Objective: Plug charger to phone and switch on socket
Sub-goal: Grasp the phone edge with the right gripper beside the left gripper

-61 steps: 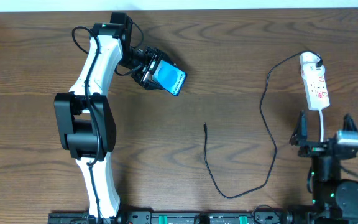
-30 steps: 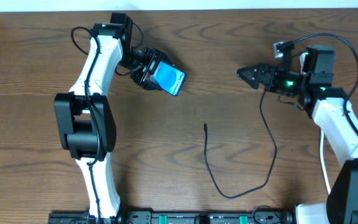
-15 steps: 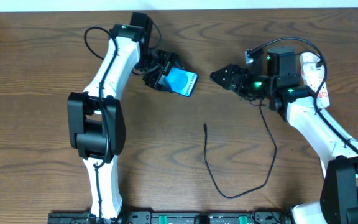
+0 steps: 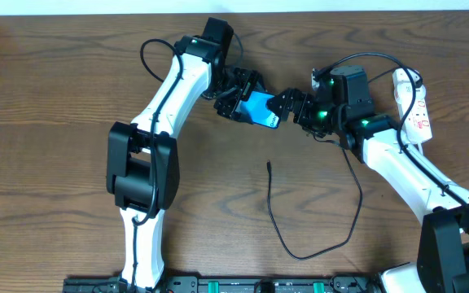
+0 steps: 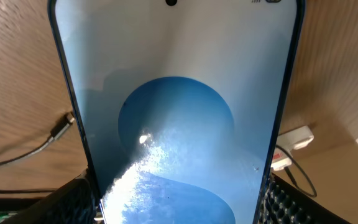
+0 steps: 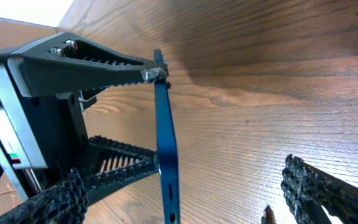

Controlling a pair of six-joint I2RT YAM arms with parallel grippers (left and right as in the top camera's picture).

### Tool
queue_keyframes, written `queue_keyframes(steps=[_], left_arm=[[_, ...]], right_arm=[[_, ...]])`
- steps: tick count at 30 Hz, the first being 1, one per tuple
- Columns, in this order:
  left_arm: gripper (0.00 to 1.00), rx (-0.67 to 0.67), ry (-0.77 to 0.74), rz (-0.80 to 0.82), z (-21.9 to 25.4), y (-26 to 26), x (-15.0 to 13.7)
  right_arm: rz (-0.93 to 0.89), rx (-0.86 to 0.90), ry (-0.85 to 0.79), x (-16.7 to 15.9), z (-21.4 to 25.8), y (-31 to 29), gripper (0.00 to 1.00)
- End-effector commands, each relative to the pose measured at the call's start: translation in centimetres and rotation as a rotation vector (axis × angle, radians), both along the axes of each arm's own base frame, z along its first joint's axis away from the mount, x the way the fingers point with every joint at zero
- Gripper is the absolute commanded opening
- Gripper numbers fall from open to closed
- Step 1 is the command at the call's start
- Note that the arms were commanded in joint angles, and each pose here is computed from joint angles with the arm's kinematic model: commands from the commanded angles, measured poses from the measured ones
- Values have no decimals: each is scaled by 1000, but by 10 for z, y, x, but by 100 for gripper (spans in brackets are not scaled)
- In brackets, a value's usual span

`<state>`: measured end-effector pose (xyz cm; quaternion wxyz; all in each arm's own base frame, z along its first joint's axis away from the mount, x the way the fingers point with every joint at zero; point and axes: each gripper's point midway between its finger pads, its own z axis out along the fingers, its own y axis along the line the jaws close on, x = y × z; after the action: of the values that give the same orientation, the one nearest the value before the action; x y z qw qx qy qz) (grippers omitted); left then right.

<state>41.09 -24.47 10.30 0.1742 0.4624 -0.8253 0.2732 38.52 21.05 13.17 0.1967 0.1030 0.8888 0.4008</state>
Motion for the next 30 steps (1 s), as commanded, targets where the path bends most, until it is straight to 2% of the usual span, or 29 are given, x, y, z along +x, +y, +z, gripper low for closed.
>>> queue_keyframes(steps=[1, 4, 13, 16, 18, 21, 23, 30], left_arm=[[8, -99, -27, -14, 36, -17, -2], [7, -142, -11, -35, 41, -26, -8], [7, -151, 23, -28, 43, -36, -15], [7, -151, 23, -28, 43, -36, -15], [7, -150, 23, -28, 43, -36, -15], [7, -148, 21, -27, 42, -36, -14], [7, -148, 21, -27, 42, -36, -14], [7, -148, 22, -27, 42, -36, -15]], right_arm=[[-22, -18, -6, 5, 0, 1, 99], [-22, -24, -6, 5, 0, 2, 99], [8, -54, -30, 0, -2, 12, 86], [4, -61, -33, 1, -3, 11, 75], [1, -65, -34, 1, -3, 11, 65], [2, -66, -34, 1, -3, 12, 39], [0, -70, -36, 1, -3, 12, 27], [-3, -90, -43, 0, -5, 15, 20]])
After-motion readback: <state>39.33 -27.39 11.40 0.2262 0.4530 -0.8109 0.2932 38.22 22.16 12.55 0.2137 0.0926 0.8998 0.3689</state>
